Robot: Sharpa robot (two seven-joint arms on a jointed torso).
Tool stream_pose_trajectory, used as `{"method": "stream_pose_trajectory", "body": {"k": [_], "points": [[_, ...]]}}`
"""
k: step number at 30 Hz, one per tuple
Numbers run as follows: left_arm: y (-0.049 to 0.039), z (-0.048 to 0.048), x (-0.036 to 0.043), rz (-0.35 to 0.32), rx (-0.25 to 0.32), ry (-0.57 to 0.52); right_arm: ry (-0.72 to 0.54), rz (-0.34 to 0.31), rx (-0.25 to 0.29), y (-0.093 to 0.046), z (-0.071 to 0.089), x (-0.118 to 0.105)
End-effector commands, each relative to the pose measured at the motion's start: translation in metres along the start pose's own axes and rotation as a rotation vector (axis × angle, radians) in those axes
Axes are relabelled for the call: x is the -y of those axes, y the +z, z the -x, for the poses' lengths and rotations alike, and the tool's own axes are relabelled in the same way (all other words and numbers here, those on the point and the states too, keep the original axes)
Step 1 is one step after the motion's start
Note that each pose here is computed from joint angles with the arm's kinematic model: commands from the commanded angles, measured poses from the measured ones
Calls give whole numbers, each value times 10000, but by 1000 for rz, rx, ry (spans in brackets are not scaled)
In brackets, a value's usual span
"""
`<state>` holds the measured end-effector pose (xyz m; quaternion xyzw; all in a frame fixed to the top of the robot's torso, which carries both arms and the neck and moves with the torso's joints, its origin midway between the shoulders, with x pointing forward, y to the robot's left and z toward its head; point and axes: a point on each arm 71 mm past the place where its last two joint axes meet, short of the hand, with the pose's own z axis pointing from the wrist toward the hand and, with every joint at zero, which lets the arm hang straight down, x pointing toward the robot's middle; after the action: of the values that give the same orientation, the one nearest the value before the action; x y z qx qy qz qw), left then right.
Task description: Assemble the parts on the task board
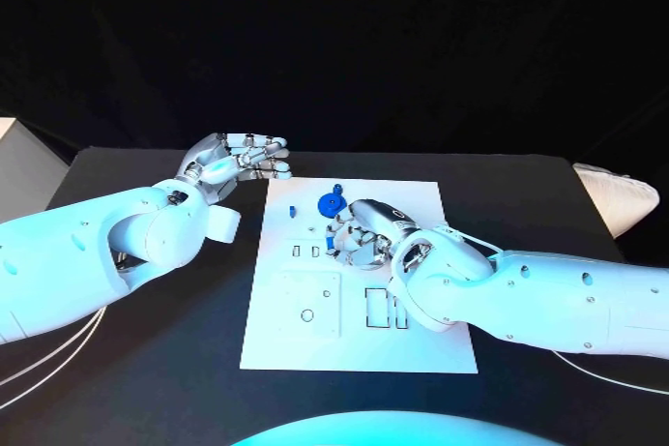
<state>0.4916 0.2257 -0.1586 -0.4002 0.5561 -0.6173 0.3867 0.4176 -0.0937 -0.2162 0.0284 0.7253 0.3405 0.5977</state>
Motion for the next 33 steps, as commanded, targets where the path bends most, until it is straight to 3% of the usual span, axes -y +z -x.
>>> {"method": "stream_pose_trajectory", "body": {"k": [1,33], "points": [[0,-17,7,-4,-18,-4,-52,14,18,11,-18,-9],[-10,2,1,5,-18,-4,-85,34,15,112,-243,-17]]}}
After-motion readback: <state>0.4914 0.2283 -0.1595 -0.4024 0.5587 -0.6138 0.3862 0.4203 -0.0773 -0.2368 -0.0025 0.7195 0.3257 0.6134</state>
